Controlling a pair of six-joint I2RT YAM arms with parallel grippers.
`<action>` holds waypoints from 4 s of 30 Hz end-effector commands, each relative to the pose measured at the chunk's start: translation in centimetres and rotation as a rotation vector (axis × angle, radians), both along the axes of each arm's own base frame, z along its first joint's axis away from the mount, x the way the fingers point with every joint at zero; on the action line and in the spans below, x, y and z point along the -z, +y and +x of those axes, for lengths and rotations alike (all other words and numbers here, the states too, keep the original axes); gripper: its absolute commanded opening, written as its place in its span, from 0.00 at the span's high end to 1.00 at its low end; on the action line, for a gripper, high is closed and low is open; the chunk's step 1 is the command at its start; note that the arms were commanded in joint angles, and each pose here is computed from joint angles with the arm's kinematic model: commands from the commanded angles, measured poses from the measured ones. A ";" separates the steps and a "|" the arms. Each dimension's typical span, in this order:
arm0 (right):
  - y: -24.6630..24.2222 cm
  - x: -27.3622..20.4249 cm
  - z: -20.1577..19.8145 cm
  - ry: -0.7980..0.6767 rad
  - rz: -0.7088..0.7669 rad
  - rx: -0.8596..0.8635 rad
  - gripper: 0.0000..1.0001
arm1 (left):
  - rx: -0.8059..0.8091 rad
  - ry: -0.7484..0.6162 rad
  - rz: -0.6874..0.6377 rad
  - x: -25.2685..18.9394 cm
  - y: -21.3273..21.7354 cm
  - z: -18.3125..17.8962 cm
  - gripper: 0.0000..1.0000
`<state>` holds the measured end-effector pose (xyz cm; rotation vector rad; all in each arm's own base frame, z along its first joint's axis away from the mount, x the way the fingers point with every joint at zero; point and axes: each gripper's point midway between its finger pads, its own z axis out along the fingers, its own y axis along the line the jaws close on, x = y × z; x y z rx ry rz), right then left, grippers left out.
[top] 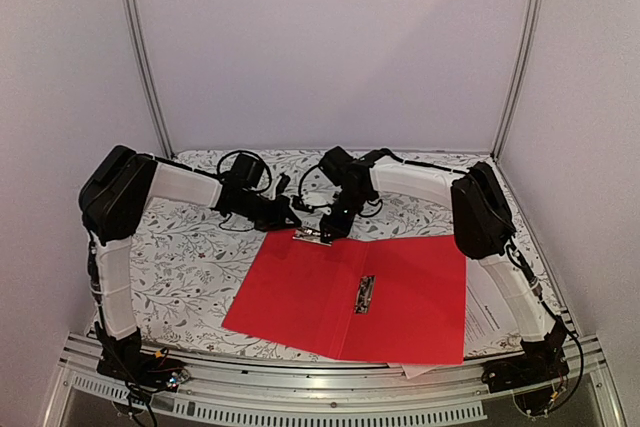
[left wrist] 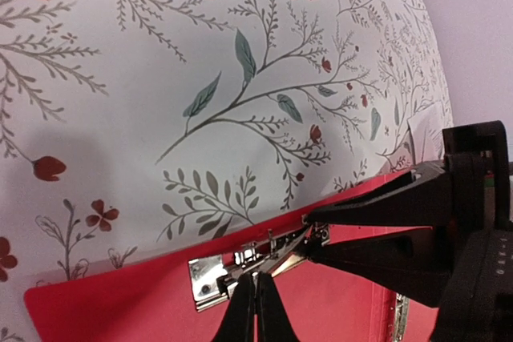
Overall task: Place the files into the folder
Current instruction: Open the spring clip on the folder at the center of the board, then pick up the folder from the center of the board.
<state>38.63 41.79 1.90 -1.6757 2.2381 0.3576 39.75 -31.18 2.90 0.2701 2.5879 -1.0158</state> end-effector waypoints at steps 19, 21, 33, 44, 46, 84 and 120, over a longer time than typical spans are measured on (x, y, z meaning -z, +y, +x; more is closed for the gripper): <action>-0.2 -9.5 2.2 -0.068 0.213 0.053 0.47 | -0.117 0.011 0.012 -5.1 -1.3 0.9 1.00; -1.0 -9.7 2.4 -0.062 0.219 0.089 0.47 | -0.100 0.002 -0.005 -5.7 -2.0 0.9 1.00; -8.6 -9.8 3.1 -0.068 0.183 0.350 0.47 | 0.171 -0.040 -0.125 -6.8 -8.2 -2.1 0.65; -9.6 -9.2 1.8 -0.041 0.191 0.390 0.47 | 0.187 -0.281 -0.044 -10.0 -6.2 -1.8 0.45; -9.6 -9.2 1.6 -0.031 0.195 0.394 0.47 | 0.127 -0.325 0.003 -10.1 -4.9 -1.3 0.43; -18.3 -9.8 3.4 -0.099 0.053 0.727 0.47 | 0.388 -0.155 0.072 -3.4 -11.9 -5.6 0.25; -26.5 -5.3 -10.7 0.522 0.286 1.265 0.36 | 0.204 -0.487 0.114 -11.2 -8.6 -2.2 0.12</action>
